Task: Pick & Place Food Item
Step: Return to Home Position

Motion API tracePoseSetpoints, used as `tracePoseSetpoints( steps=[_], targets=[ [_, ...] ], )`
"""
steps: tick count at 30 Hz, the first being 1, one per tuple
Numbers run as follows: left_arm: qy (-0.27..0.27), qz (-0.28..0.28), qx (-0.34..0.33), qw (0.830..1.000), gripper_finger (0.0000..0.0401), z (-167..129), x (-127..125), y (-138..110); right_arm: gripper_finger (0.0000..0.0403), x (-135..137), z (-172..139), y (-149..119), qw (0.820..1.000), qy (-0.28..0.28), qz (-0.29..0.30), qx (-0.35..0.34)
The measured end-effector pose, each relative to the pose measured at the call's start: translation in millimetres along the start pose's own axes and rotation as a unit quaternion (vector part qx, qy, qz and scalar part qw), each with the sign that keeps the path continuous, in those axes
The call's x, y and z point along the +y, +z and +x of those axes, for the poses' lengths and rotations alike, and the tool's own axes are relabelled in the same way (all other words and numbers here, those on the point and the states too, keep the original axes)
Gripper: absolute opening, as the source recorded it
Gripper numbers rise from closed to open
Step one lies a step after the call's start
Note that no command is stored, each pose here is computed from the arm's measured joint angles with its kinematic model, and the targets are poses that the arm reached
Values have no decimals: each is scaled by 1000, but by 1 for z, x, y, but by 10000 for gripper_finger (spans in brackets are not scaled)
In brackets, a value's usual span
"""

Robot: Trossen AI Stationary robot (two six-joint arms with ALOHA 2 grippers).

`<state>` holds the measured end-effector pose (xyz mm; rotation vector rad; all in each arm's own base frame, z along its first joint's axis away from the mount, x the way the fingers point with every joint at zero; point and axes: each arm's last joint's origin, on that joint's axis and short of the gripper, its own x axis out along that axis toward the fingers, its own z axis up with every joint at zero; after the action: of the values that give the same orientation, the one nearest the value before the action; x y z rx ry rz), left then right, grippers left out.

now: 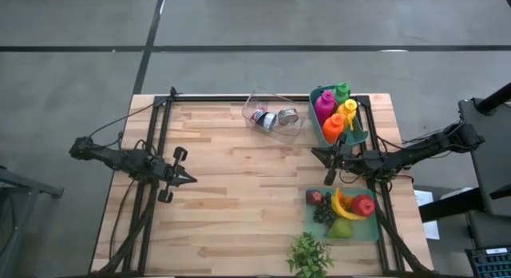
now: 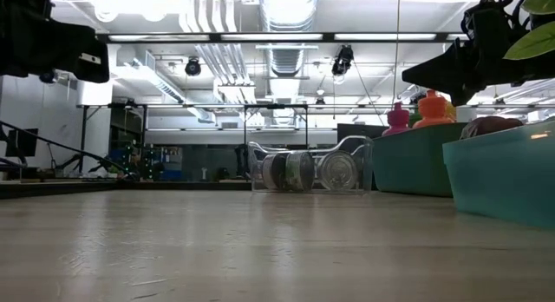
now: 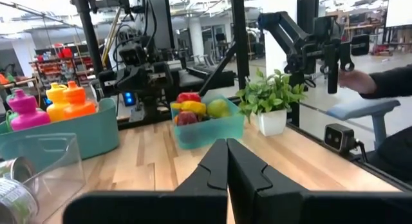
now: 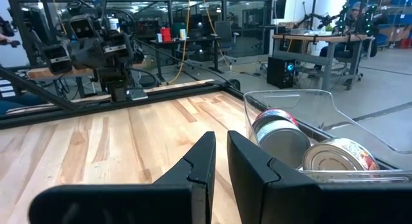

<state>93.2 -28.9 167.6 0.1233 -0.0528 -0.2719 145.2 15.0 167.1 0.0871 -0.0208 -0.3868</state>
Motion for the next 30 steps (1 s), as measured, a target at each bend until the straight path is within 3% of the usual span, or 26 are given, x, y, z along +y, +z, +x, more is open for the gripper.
tracePoseSetpoints(
  steps=[14, 18, 30],
  targets=[
    [-1, -1, 8, 1000, 0, 0, 0, -1, 38, 0, 0, -1, 1000, 5, 15, 3],
    [-1, -1, 8, 1000, 0, 0, 0, -1, 38, 2, -2, -7, 998, 55, -17, 22],
    [-1, -1, 8, 1000, 0, 0, 0, -2, 38, -1, -6, -1, 998, 54, -36, -9]
  ],
)
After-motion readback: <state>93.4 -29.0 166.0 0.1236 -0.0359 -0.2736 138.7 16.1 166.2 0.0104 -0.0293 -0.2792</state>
